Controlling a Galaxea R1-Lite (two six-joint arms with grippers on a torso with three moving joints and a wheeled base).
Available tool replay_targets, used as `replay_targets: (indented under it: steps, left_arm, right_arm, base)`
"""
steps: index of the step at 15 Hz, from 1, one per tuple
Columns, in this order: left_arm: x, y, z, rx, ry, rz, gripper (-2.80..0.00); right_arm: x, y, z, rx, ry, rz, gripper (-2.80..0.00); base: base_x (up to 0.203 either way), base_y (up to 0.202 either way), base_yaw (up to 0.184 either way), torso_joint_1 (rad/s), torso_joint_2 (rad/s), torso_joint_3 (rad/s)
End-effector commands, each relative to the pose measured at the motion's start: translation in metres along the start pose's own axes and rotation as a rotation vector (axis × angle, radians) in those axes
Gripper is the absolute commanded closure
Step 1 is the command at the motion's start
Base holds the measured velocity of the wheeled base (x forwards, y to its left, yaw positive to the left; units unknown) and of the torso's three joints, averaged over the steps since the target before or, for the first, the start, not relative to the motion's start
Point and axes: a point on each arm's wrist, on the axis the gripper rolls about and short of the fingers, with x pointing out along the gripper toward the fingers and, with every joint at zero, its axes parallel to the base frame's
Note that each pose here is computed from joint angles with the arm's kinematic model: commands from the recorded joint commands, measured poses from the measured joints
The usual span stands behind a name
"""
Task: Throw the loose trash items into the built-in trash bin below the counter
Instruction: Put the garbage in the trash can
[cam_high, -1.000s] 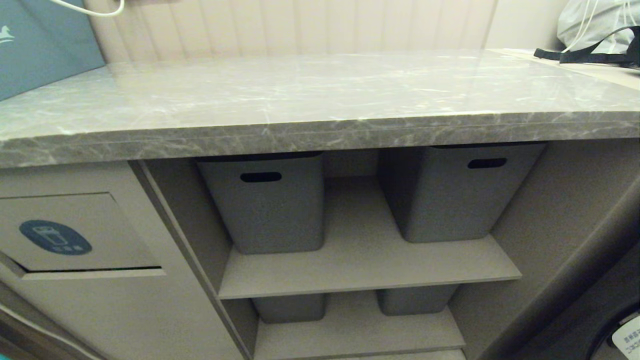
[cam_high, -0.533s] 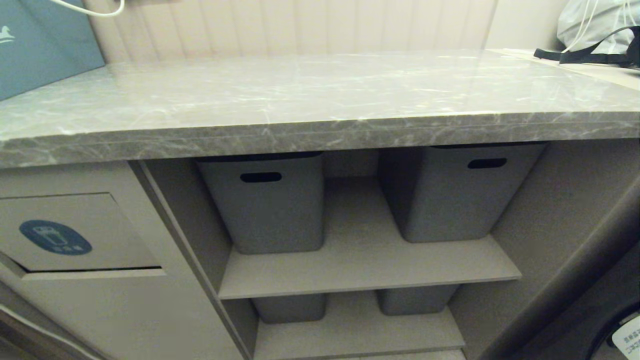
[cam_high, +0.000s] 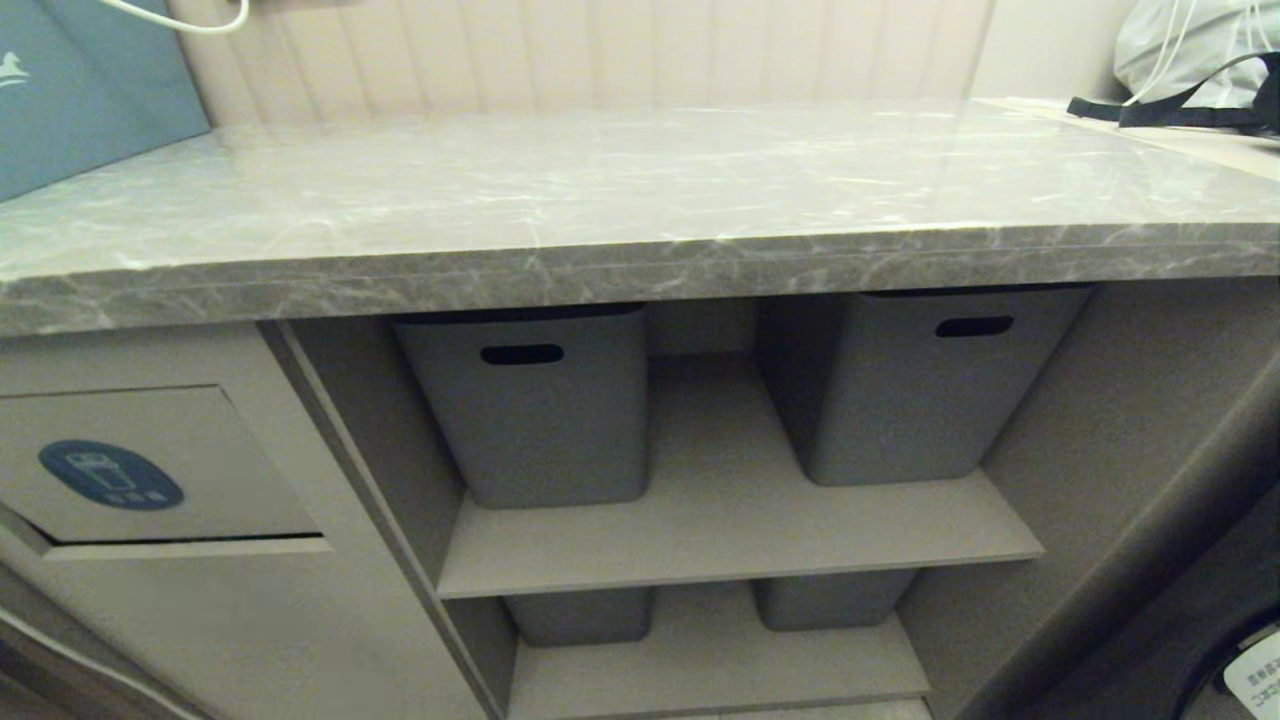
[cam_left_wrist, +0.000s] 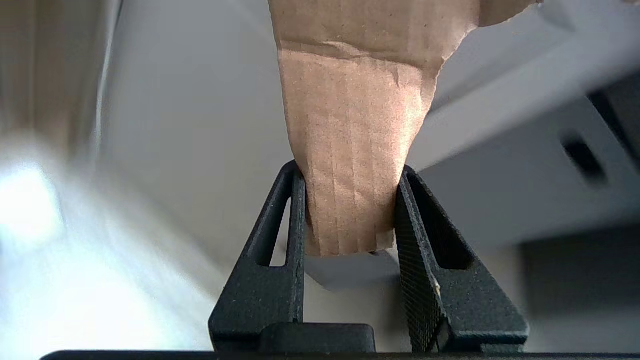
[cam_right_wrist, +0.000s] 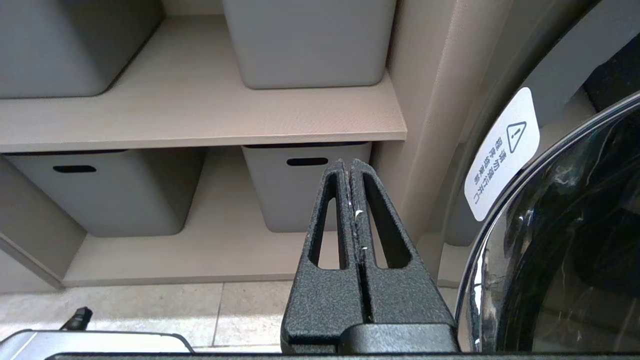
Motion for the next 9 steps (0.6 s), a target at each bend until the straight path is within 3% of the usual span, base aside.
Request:
replay_targets:
  steps: [1, 6, 9]
  left_arm:
    - [0.013, -0.006, -0.002, -0.168, 0.076, 0.111, 0.0]
    - [0.068, -0.042, -0.001, -0.374, 0.231, 0.33, 0.0]
    - [0.124, -0.062, -0.002, -0.468, 0.23, 0.462, 0.0]
  right_arm:
    - [0.0, 0.0, 0.0, 0.0, -0.001, 0.0, 0.0]
    - [0.0, 0.0, 0.0, 0.0, -0.001, 0.0, 0.0]
    - [0.0, 0.0, 0.0, 0.0, -0.001, 0.0, 0.0]
  base:
    - [0.0, 0.0, 0.0, 0.0, 0.0, 0.0]
    - [0.0, 0.0, 0.0, 0.0, 0.0, 0.0]
    - [0.0, 0.0, 0.0, 0.0, 0.0, 0.0]
